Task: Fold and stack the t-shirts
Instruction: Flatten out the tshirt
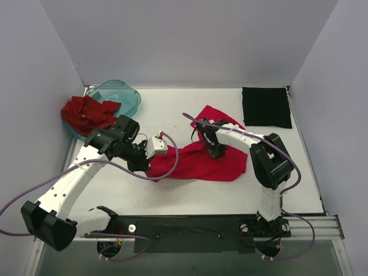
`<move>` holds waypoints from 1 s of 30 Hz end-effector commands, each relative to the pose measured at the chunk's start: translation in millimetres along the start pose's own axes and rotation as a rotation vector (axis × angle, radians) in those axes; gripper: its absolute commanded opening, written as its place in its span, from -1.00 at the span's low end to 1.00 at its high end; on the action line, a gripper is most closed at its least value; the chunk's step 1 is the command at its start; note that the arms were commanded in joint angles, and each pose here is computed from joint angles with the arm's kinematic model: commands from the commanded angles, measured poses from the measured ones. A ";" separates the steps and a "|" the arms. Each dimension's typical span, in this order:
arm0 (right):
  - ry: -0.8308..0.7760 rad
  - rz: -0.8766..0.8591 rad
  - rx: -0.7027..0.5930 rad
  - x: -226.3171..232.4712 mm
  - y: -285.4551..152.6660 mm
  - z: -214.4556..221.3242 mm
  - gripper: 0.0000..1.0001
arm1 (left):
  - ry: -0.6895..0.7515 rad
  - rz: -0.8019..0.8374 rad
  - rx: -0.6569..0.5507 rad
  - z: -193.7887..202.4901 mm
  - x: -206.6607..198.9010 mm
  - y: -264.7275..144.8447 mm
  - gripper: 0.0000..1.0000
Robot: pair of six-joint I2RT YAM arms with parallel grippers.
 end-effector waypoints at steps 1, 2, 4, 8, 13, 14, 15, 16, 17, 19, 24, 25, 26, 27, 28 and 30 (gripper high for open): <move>0.063 0.118 -0.063 -23.4 -35.5 -2.1 -1.00 | 0.009 -0.043 -0.024 -6.6 2.9 -9.6 -1.00; 0.073 0.144 -0.075 -28.3 -41.2 -1.8 -1.00 | -0.017 -0.103 -0.014 -5.5 9.4 -9.1 -1.00; 0.137 0.159 -0.122 -43.8 -64.3 -0.9 -1.00 | -0.057 -0.224 -0.003 -3.8 23.5 -11.2 -1.00; 0.270 0.136 -0.230 -84.8 -135.0 12.5 -1.00 | -0.075 -0.450 -0.052 -18.4 45.9 -53.5 -1.00; 0.366 0.058 -0.316 -103.0 -217.7 87.3 -1.00 | -0.082 -0.454 -0.091 -25.7 17.9 -108.4 -1.00; 0.419 0.028 -0.350 -101.8 -229.5 95.2 -1.00 | -0.089 -0.438 -0.126 -25.6 8.9 -113.5 -1.00; 0.444 -0.015 -0.404 -101.1 -247.0 115.1 -1.00 | -0.108 -0.428 -0.164 -27.6 -0.9 -121.5 -1.00; 0.515 -0.055 -0.490 -102.9 -266.3 129.1 -1.00 | -0.100 -0.421 -0.217 -29.2 -10.8 -129.9 -1.00; 0.545 -0.071 -0.521 -103.7 -274.0 136.3 -1.00 | -0.103 -0.433 -0.286 -36.2 -19.8 -143.8 -1.00; 0.632 -0.095 -0.638 -110.2 -296.0 145.4 -1.00 | -0.100 -0.467 -0.369 -46.2 -27.1 -162.2 -1.00; 0.582 -0.095 -0.763 -126.0 -307.1 70.2 -1.00 | -0.096 -0.599 -0.411 -69.6 13.7 -152.1 -1.00; 0.562 -0.157 -0.857 -135.0 -337.6 56.1 -1.00 | -0.077 -0.685 -0.449 -79.4 29.6 -154.0 -1.00; 0.556 -0.141 -0.800 -142.0 -323.2 21.4 -1.00 | -0.073 -0.710 -0.449 -86.8 42.4 -150.4 -1.00; 0.547 -0.113 -0.920 -158.3 -356.3 11.4 -1.00 | -0.040 -0.797 -0.504 -101.3 52.6 -163.8 -1.00; 0.544 -0.079 -0.888 -166.4 -341.0 -21.1 -1.00 | -0.050 -0.817 -0.493 -110.7 70.1 -159.4 -1.00; 0.555 -0.018 -0.987 -193.0 -354.3 -55.5 -1.00 | -0.030 -0.926 -0.590 -140.6 89.5 -191.9 -1.00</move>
Point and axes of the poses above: each gripper's point midway between its finger pads, its own y axis out along the fingers, its own x axis along the line the jaws close on, z = x × y, the point moved 8 cm from there along -y, back along the fingers, and after that the axes turned 9 degrees about -y, right-handed, at the moved point
